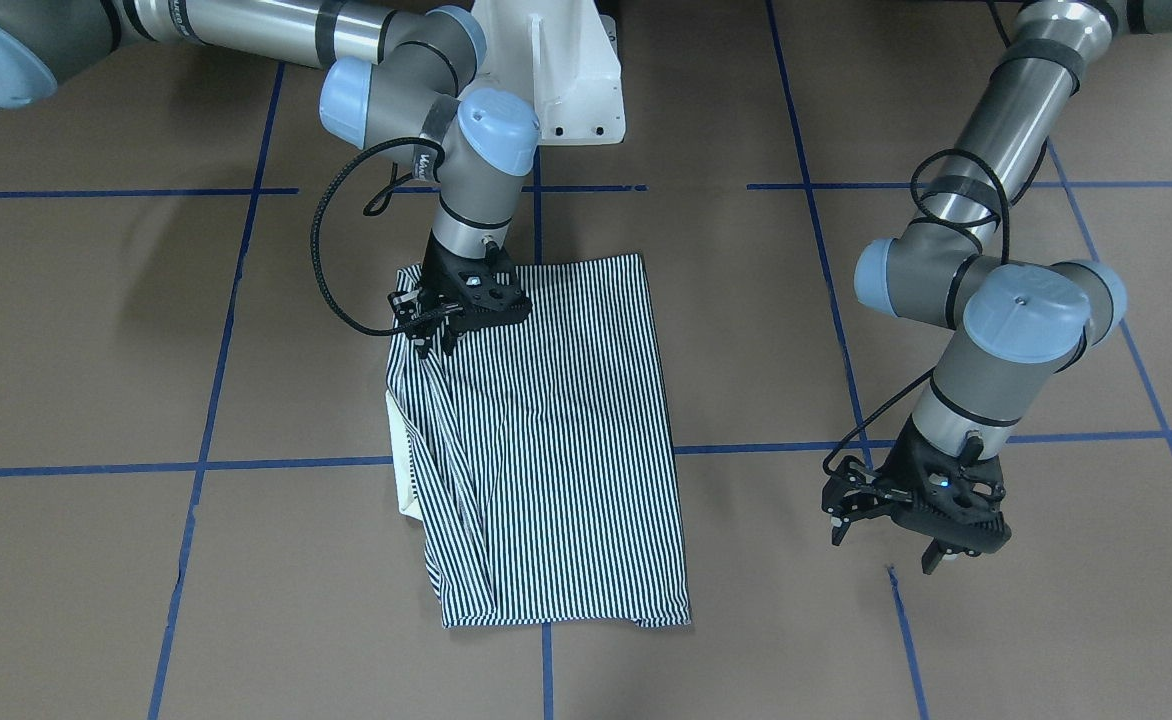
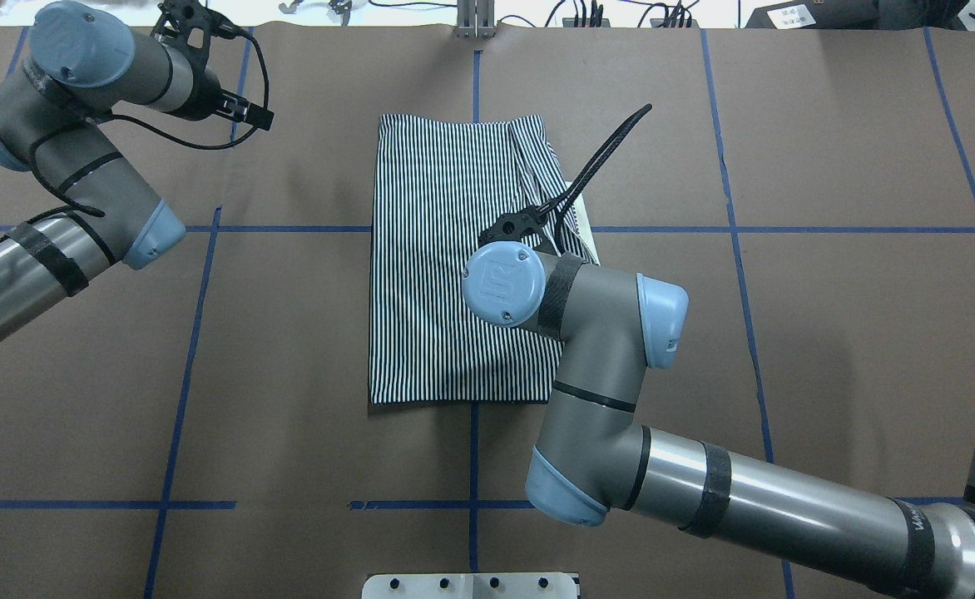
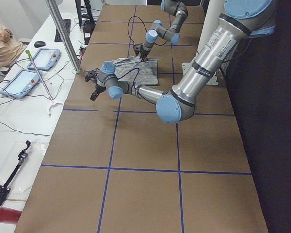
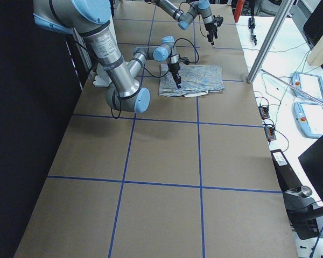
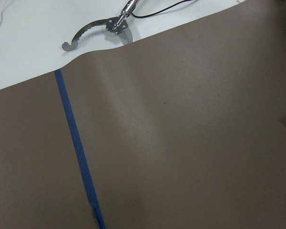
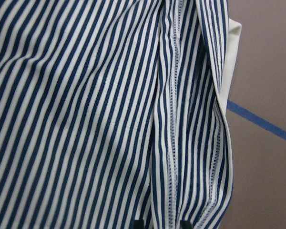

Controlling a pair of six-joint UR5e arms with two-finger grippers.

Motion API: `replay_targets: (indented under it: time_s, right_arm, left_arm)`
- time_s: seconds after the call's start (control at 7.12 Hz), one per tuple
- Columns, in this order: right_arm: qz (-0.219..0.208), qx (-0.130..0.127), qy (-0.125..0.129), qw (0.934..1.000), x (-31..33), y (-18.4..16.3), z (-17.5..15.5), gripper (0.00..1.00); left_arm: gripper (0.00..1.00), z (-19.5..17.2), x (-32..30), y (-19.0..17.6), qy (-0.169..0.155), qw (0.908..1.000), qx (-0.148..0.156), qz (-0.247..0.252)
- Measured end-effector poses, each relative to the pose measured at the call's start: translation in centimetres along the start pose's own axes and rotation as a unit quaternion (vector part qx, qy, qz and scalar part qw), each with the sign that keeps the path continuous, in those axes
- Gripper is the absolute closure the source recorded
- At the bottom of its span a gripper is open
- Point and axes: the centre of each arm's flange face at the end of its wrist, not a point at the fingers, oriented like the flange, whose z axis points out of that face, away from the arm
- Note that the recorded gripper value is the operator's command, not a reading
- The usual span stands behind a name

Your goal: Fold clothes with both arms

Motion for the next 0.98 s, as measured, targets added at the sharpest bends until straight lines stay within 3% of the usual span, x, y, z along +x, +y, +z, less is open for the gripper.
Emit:
replay_targets:
  time_s: [0.14,0.42,0.98]
  right_arm:
    - [-0.002,-0.002,0.003,1.0000,0.1,0.2,0.4,0.61]
    - [-0.003,-0.004,0.008,1.0000,0.2,0.4,0.9,0.97]
    - [-0.003,0.002,0.012,0.9999,1.1,-0.1,0.9,1.00]
  left_arm:
    - [0.00,0.0,0.0,0.0,0.000,1.0000,0.000,0.000]
    - [0.00,0.0,0.0,0.0,0.000,1.0000,0.001,0.000]
    - [0.00,0.0,0.0,0.0,0.000,1.0000,0.000,0.000]
